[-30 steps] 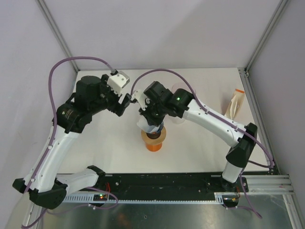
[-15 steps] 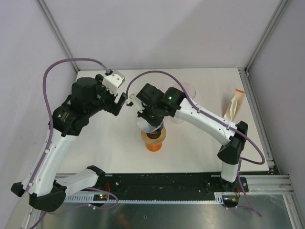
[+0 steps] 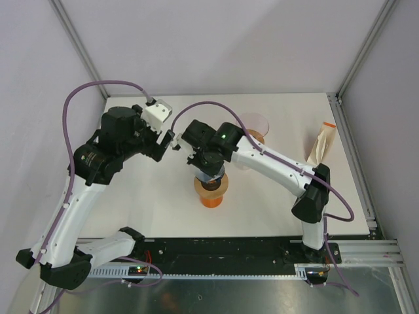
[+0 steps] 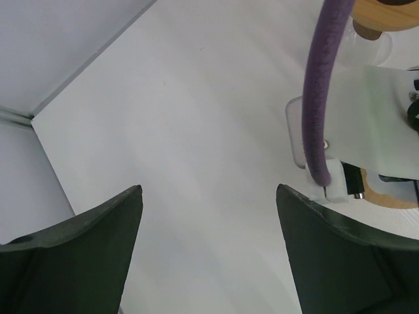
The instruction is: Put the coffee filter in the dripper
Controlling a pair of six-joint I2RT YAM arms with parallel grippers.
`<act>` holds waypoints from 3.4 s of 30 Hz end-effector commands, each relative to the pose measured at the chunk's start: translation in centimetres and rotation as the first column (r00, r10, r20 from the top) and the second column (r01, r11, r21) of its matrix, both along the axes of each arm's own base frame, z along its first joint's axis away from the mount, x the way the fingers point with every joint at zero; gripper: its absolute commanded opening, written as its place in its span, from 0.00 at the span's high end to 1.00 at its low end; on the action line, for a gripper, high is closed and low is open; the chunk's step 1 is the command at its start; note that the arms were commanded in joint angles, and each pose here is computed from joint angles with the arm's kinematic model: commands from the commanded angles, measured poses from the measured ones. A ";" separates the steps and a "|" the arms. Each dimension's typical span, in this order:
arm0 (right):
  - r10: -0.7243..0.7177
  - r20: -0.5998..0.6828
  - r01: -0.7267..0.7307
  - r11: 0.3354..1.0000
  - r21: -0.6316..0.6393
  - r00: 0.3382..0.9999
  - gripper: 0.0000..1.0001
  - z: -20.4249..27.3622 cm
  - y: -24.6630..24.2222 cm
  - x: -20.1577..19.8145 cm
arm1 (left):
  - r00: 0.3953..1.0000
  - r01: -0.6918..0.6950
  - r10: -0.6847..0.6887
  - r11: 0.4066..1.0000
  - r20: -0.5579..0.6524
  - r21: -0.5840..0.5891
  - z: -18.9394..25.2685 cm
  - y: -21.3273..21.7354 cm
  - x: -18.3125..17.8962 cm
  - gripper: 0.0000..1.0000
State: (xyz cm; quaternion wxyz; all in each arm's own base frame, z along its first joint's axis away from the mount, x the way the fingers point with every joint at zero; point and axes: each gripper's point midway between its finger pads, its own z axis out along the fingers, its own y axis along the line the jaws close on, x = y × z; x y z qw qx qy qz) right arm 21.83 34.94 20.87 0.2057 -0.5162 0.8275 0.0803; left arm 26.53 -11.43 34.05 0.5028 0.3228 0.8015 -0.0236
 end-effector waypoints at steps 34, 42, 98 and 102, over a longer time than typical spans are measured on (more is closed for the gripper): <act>0.057 0.113 -0.064 0.996 0.064 0.992 0.72 3.0 1.0 0.0 | 0.995 0.012 -0.006 0.998 0.100 -0.059 2.9 -0.8 1.2 0.11; 0.060 0.153 -0.079 0.989 0.124 0.986 0.63 5.5 0.9 -0.1 | 0.996 0.015 -0.010 0.998 0.094 -0.055 2.7 -0.9 1.3 0.11; -0.961 0.226 0.672 0.271 0.689 0.157 0.46 5.0 -40.3 13.7 | 0.982 0.143 -0.127 0.984 0.141 -0.110 1.5 -5.2 6.6 0.07; -0.958 0.214 0.676 0.287 0.679 0.192 0.53 3.4 -41.4 15.4 | 0.979 0.160 -0.144 0.981 0.146 -0.107 1.5 -5.5 6.8 0.07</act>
